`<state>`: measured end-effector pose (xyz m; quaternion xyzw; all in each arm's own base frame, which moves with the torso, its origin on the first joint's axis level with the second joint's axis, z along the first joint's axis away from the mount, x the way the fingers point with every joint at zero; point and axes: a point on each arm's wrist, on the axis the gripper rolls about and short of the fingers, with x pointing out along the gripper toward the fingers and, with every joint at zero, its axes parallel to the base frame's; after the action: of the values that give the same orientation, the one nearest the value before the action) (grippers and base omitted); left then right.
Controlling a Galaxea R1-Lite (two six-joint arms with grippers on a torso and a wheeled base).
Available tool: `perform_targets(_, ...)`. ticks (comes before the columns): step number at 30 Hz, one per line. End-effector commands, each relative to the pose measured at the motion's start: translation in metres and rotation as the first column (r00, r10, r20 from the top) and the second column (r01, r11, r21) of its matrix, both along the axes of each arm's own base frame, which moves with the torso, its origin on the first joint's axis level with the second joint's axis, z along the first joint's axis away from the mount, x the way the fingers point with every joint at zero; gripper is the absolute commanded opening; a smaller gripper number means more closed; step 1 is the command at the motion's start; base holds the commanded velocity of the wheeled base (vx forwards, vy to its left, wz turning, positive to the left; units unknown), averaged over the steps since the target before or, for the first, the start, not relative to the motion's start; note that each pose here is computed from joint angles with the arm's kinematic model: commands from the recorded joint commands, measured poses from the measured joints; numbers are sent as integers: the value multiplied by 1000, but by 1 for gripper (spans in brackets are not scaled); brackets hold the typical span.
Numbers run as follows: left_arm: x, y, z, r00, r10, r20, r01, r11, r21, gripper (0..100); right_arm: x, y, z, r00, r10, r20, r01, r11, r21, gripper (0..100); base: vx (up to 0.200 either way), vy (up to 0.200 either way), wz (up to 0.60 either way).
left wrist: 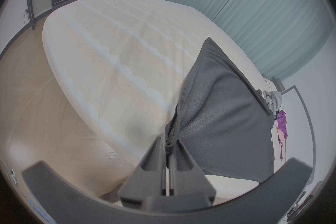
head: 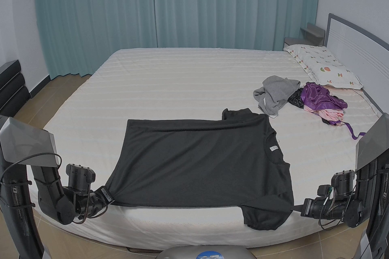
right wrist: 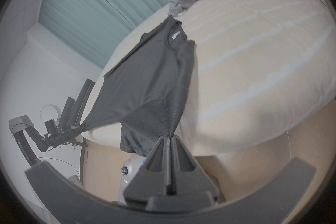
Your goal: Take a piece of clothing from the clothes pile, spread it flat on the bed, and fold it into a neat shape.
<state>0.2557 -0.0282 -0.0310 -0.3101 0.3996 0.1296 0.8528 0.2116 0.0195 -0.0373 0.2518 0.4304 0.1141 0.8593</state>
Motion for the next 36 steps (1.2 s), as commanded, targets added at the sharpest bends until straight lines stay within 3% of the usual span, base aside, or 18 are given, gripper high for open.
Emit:
perform_targets(1, -6, 3, -1, 1000, -7, -18, 8, 1000, 16, 0, -7, -1, 8, 1000, 0, -18, 0, 1000, -4, 0, 0, 0, 0)
perform_targets(16, -30, 4, -2, 987, -127, -96, 137, 985, 107, 0, -23, -12, 22, 994, -29, -101, 23, 998, -53, 0, 0, 0, 0)
perform_targets(28, -50, 2, 3, 965, -217, -145, 239, 958, 158, 0, -34, -16, 27, 989, 1, -147, -16, 995, -101, 0, 0, 0, 0)
perform_targets(36, -68, 3, 6, 939, -284, -195, 322, 925, 202, 0, -42, -16, 34, 986, 18, -163, -37, 993, -112, 0, 0, 0, 0)
